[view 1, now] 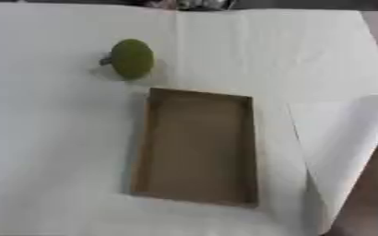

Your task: Pick up objects on the table and place them in the box.

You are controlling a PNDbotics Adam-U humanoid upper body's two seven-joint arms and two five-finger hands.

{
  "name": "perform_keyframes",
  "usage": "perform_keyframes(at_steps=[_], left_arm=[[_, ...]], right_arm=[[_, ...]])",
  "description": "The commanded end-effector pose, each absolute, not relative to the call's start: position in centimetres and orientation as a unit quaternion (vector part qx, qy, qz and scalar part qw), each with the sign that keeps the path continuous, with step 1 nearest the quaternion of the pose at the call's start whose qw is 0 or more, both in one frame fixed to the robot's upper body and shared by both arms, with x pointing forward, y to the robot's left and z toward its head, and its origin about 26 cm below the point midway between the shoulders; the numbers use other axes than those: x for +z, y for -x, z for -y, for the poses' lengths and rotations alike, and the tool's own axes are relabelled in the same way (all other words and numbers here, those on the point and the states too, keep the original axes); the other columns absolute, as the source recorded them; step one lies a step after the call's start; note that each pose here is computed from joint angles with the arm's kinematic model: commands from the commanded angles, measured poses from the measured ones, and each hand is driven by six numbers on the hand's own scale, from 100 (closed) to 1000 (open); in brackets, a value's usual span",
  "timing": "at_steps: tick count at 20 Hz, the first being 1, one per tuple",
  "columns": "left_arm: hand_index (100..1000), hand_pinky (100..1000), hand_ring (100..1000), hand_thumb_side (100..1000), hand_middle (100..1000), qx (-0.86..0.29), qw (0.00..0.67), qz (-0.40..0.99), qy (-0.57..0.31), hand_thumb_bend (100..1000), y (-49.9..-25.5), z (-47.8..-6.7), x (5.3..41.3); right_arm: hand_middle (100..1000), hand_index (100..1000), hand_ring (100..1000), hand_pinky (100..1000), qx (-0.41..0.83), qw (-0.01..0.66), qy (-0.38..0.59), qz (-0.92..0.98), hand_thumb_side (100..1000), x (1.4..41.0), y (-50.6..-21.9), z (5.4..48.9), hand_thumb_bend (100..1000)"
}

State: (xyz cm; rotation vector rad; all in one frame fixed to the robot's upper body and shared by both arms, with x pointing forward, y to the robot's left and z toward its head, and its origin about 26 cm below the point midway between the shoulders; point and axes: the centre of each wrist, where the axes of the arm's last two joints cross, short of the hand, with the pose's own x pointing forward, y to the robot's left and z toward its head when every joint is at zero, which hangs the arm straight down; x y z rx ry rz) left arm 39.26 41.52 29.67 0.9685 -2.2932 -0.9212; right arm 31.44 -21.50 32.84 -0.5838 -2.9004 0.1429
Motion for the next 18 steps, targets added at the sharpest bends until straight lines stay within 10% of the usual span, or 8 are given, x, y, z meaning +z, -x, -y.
perform_keyframes(at_steps=[1, 18], left_arm=[[936, 878, 838, 529, 796, -0.373, 0.236, 0.821, -0.362, 100, -40.2, -41.5, 30.8], [970, 951, 939, 553, 889, -0.472, 0.274, 0.782, -0.301, 100, -46.3, -31.6, 30.3]], right_arm=[[675, 760, 542, 829, 0.050, 0.071, 0.190, 0.978, 555, 33.6, -30.8, 21.3, 100], [675, 760, 543, 828, 0.046, 0.075, 0.176, 0.980, 557, 33.3, -30.9, 20.9, 100]])
